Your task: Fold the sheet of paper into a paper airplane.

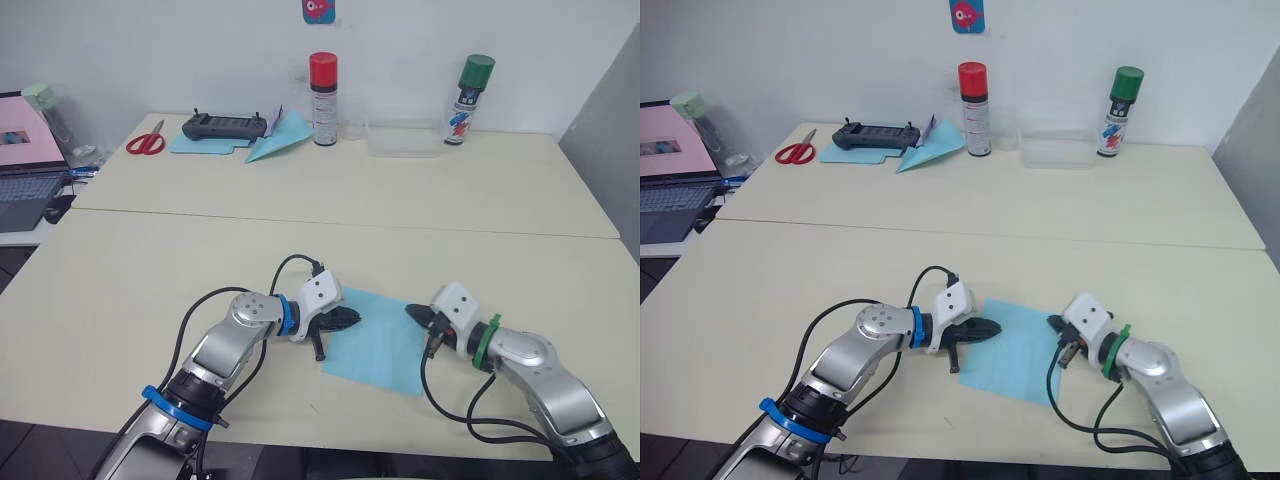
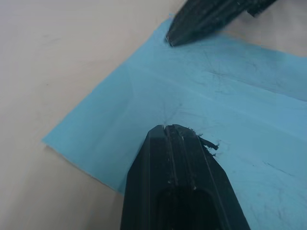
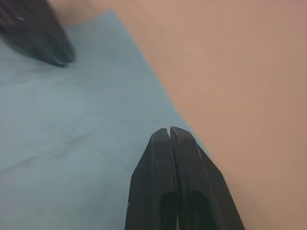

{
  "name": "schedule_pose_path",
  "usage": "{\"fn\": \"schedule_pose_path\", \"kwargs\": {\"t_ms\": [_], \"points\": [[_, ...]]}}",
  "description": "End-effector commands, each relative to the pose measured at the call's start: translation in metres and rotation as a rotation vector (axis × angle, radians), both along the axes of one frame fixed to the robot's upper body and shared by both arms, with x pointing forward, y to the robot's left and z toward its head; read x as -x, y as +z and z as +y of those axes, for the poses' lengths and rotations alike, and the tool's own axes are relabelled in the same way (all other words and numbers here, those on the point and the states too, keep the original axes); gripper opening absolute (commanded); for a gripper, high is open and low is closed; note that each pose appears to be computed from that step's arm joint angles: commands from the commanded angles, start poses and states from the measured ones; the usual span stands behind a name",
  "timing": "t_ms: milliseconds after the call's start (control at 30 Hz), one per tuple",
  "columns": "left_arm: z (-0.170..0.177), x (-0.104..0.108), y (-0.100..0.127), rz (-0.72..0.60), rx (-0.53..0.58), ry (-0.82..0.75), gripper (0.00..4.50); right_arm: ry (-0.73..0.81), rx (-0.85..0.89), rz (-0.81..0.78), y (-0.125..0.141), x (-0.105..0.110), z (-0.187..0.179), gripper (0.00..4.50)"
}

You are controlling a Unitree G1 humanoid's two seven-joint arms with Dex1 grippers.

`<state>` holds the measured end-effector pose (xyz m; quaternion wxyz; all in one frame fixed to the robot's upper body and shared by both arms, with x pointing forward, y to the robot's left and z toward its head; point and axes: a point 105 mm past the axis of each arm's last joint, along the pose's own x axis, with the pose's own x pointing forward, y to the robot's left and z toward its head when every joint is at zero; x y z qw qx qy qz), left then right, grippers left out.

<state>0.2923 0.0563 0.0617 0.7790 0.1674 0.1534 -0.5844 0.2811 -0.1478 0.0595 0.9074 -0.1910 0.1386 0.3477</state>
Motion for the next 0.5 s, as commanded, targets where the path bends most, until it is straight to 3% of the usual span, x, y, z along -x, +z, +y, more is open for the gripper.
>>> {"fn": "schedule_pose_path", "kwargs": {"t_ms": [33, 200, 300, 467, 500], "points": [[0.002, 0.005, -0.019, 0.057, -0.05, 0.002, 0.0, -0.136, 0.041, 0.05, -0.012, 0.0, -0.033, 0.06], [0.0, 0.004, -0.019, 0.054, -0.045, -0.001, 0.0, -0.192, -0.212, 0.054, 0.021, 0.004, -0.034, 0.22], [-0.001, 0.004, -0.019, 0.052, -0.044, -0.005, 0.0, -0.207, -0.406, 0.172, 0.032, 0.011, -0.031, 0.97], [-0.004, 0.002, -0.019, 0.045, -0.037, -0.005, 0.0, -0.218, -0.562, 0.376, 0.037, 0.019, -0.026, 2.77], [-0.005, 0.002, -0.019, 0.044, -0.035, -0.005, 0.0, -0.208, -0.572, 0.394, 0.039, 0.02, -0.024, 2.77]]}}
